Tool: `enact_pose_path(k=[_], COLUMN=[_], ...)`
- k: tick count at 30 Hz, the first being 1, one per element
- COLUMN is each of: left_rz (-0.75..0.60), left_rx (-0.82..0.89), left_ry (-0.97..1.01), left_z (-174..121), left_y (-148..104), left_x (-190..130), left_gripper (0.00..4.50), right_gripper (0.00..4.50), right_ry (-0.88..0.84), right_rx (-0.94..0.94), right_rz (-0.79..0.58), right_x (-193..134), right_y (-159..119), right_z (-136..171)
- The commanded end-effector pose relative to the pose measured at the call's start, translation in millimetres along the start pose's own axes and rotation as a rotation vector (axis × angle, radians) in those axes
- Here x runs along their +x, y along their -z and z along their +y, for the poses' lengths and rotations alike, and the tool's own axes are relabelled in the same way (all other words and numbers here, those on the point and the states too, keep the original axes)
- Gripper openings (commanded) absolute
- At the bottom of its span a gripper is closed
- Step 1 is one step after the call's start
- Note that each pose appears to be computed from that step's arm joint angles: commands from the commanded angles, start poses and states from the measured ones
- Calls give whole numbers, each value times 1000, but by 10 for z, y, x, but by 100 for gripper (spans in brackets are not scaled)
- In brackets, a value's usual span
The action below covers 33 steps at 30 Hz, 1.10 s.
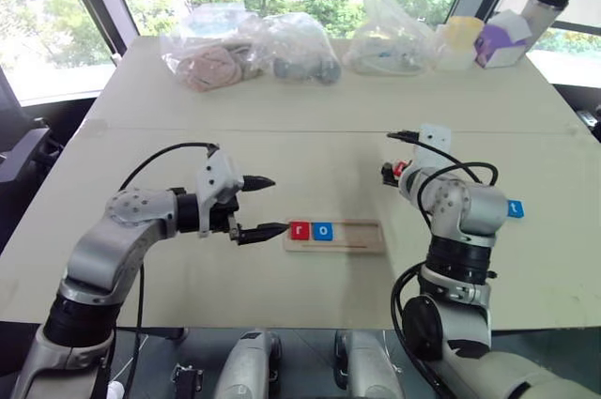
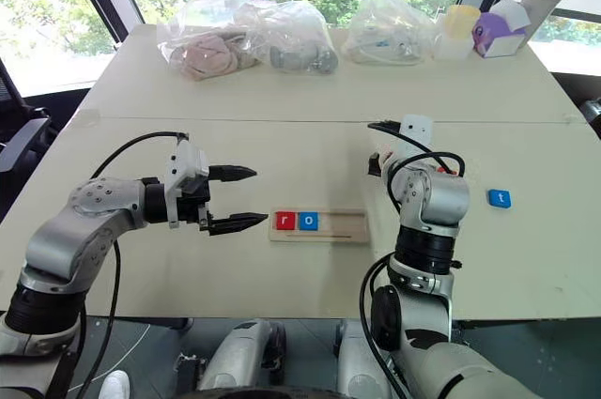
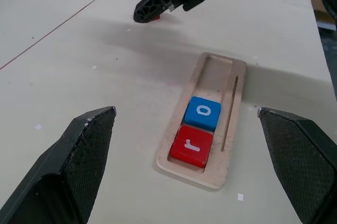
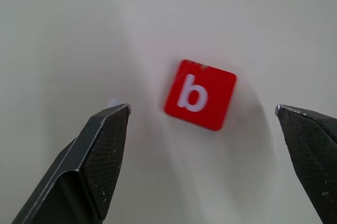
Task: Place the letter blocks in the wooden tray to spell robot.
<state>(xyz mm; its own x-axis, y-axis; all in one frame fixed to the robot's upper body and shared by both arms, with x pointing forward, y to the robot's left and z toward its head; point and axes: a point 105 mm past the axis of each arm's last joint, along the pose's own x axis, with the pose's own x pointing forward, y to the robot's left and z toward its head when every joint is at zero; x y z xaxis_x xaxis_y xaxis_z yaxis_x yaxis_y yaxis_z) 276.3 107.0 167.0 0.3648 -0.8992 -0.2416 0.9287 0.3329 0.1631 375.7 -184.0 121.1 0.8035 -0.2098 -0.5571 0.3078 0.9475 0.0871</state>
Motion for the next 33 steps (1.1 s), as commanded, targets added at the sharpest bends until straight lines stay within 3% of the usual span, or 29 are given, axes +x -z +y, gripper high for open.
enact_pose_path(k=[1,13,23,26,31,33], left_rz=[-29,-29,-23,-24,-27,-27], left_rx=[33,37,51,56,57,58], left_ry=[-2,-14,-39,-47,-53,-54], left_z=[-22,-4,18,24,28,27], left_y=[-112,-92,-84,-87,-90,-89], left_x=[-17,9,0,1,10,11], left_gripper=[449,449,449,450,450,450], right_gripper=[450,450,450,372,125,117], right_ry=[-7,-41,-64,-69,-61,-55], right_rx=[76,199,49,8,3,6], right_rz=[-8,64,60,75,90,93], right_x=[2,162,187,196,203,194], right_y=[-95,-102,-46,38,103,112], right_z=[64,264,446,486,480,454])
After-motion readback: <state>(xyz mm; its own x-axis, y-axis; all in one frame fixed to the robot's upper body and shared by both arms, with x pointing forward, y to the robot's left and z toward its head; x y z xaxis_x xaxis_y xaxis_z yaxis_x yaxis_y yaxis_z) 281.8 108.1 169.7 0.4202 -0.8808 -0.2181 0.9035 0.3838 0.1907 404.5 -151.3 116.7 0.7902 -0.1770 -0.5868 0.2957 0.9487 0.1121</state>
